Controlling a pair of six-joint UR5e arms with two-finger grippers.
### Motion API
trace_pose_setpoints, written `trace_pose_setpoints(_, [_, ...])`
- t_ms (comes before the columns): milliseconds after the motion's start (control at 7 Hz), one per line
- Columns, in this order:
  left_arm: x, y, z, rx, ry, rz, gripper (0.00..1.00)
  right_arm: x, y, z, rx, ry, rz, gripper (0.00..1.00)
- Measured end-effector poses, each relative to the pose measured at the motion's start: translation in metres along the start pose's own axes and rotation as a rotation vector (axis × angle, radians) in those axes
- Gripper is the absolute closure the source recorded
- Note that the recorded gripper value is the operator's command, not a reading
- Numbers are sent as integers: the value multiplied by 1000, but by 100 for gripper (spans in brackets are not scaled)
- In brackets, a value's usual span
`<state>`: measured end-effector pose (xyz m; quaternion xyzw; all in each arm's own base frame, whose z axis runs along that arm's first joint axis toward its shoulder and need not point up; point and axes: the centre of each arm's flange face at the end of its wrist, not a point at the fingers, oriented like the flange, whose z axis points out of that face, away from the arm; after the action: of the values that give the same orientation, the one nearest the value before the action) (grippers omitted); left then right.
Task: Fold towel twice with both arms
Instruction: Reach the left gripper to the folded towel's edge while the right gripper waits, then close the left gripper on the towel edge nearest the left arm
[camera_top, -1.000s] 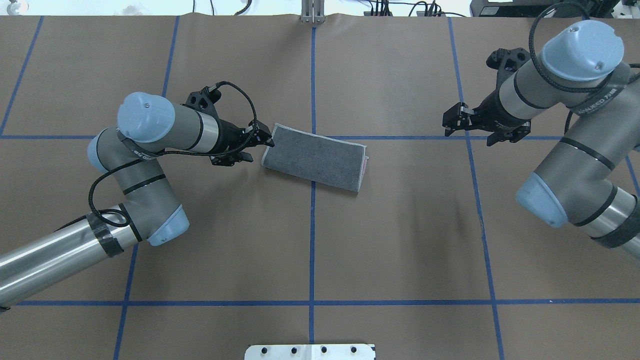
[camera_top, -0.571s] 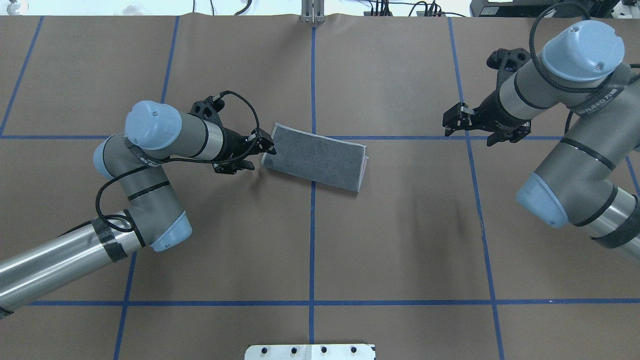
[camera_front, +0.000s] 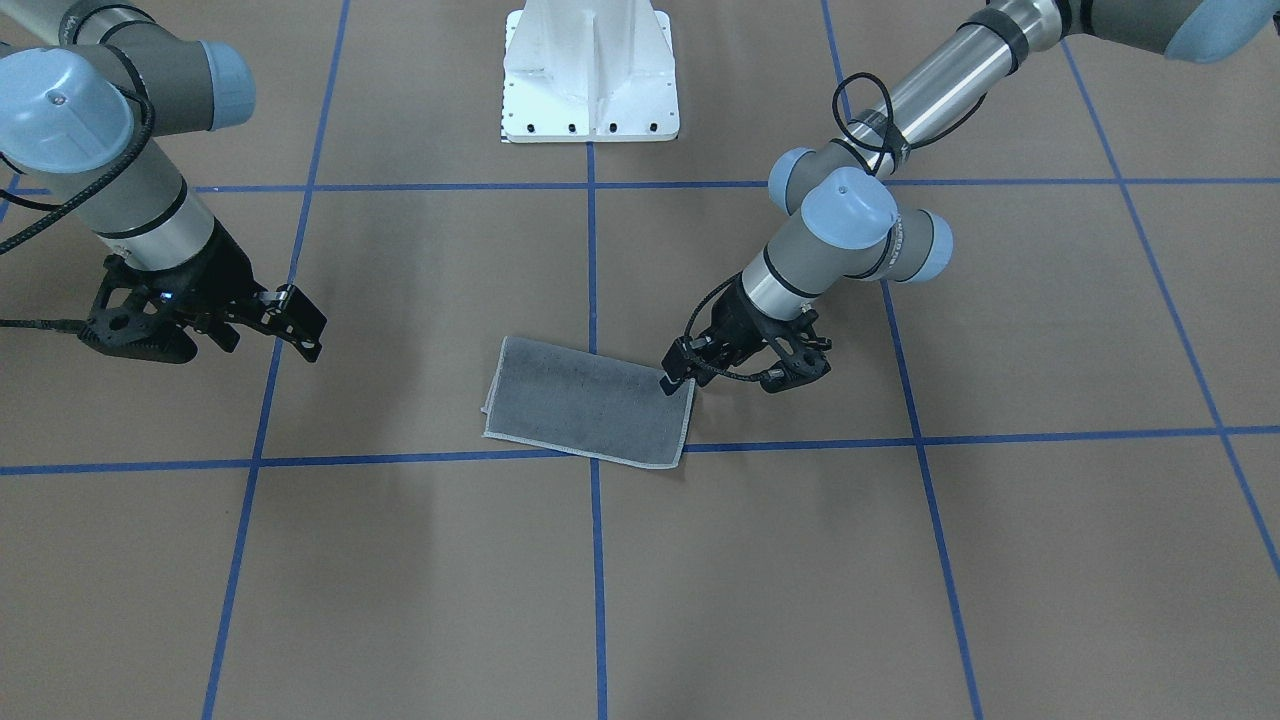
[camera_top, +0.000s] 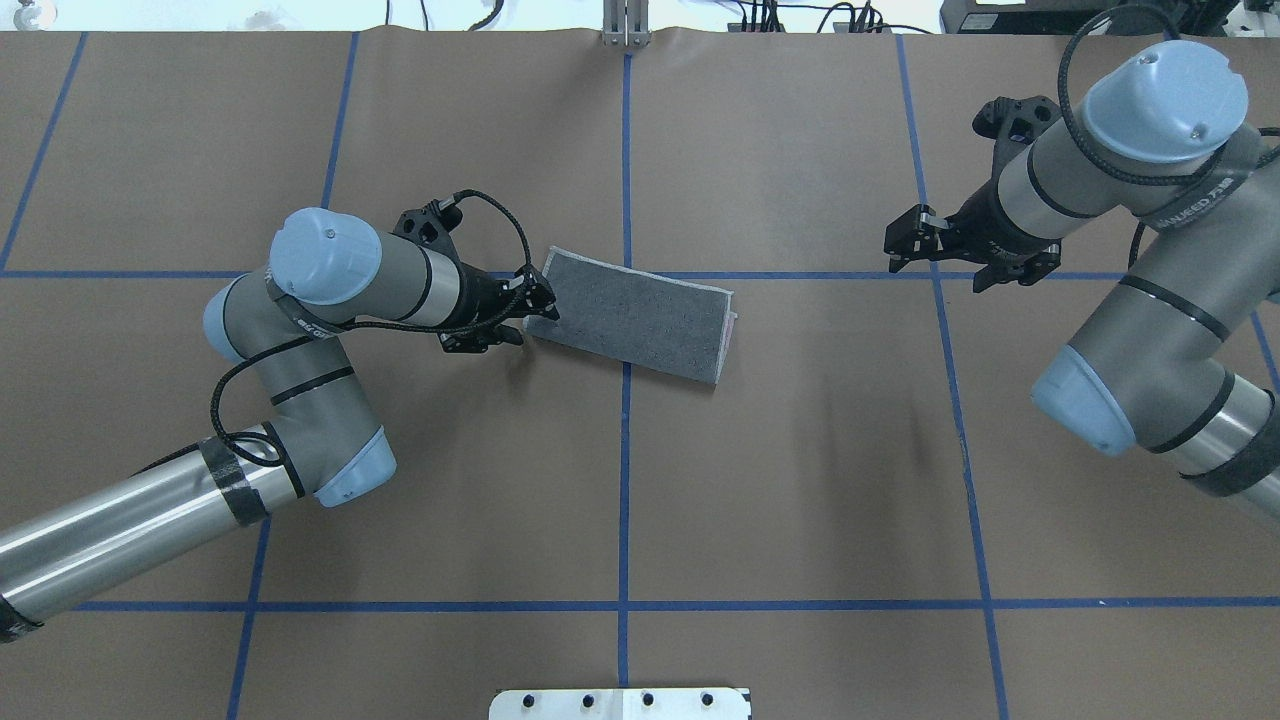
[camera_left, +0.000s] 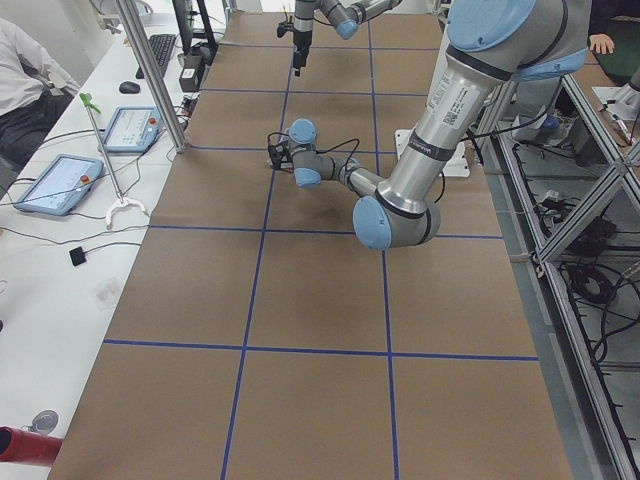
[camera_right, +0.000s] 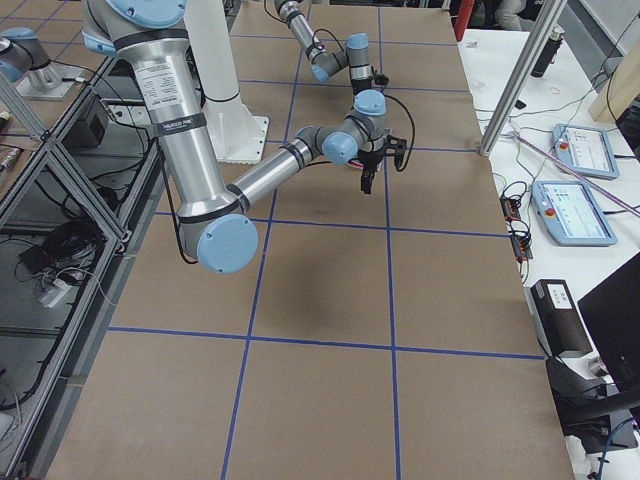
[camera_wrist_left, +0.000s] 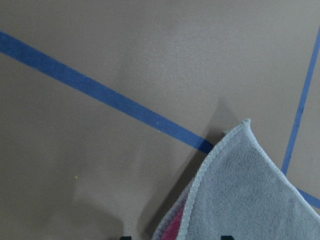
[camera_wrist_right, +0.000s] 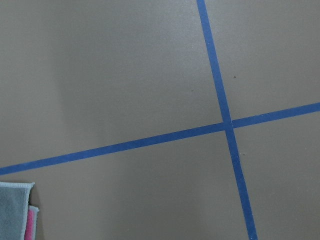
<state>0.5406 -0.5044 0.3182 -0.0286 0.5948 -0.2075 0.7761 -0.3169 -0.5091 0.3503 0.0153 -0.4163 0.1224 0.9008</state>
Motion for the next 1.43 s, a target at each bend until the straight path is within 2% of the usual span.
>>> trace_pose_setpoints(143, [0, 1, 1, -1, 0, 1, 40, 0, 0, 0, 1, -1, 3, 0])
trace_pose_setpoints(286, [1, 1, 1, -2, 0, 1, 50, 0, 0, 0, 1, -1, 4, 0])
trace_pose_setpoints(429, [1, 2, 1, -2, 1, 2, 54, -1, 0, -1, 2, -1, 5, 0])
trace_pose_setpoints(714, [2, 2, 1, -3, 1, 8, 53, -1, 0, -1, 2, -2, 6, 0])
trace_pose_setpoints(1000, [2, 2, 0, -4, 2, 12, 42, -1, 0, -1, 3, -2, 6, 0])
trace_pose_setpoints(1286, [2, 0, -1, 0, 3, 13, 44, -2, 0, -1, 3, -3, 4, 0])
trace_pose_setpoints(1429, [2, -2, -2, 2, 4, 13, 50, -2, 0, -1, 4, -3, 4, 0])
